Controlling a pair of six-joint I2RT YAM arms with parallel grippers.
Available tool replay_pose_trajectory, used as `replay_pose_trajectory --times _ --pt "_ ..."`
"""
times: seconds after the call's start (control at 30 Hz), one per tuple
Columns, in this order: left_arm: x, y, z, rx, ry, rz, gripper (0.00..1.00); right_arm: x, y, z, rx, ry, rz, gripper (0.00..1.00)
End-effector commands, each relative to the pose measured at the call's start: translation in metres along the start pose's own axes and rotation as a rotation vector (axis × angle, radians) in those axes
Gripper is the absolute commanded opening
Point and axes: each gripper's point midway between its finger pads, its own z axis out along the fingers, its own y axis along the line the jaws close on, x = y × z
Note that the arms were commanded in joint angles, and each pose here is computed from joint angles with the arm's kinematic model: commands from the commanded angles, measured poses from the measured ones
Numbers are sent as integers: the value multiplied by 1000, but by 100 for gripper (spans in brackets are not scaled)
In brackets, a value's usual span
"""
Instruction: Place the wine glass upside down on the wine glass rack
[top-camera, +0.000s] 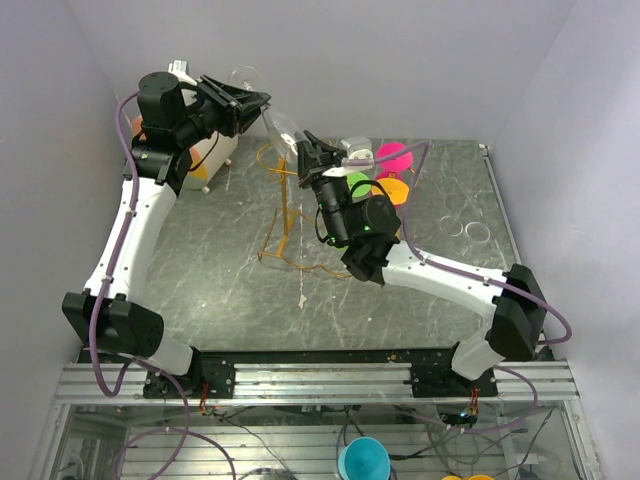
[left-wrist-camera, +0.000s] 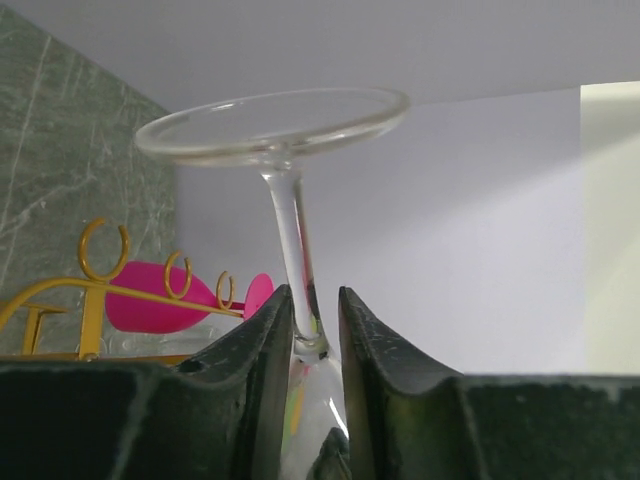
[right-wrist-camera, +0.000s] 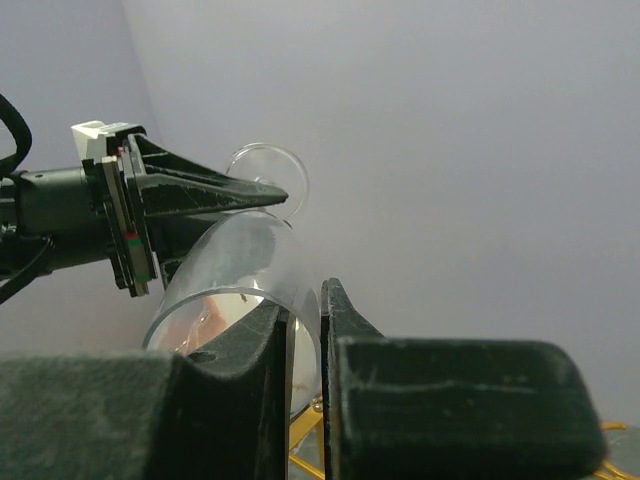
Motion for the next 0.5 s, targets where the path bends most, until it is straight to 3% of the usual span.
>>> replay_pose_trajectory --times 0.0,0.07,0.17,0.27,0.47 --pt "-2 -20 -6 82 1 19 30 -12 9 3 -13 -30 26 0" --pt "-3 -19 -6 87 4 22 10 -12 10 2 -17 -30 31 0" --pt "-3 -23 -6 115 7 74 7 -9 13 2 -31 -22 31 0" --pt "-5 -32 -9 170 2 260 7 -6 20 0 -68 -4 24 3" --pt "-2 -35 -22 201 37 577 7 0 28 -7 -131 24 20 54"
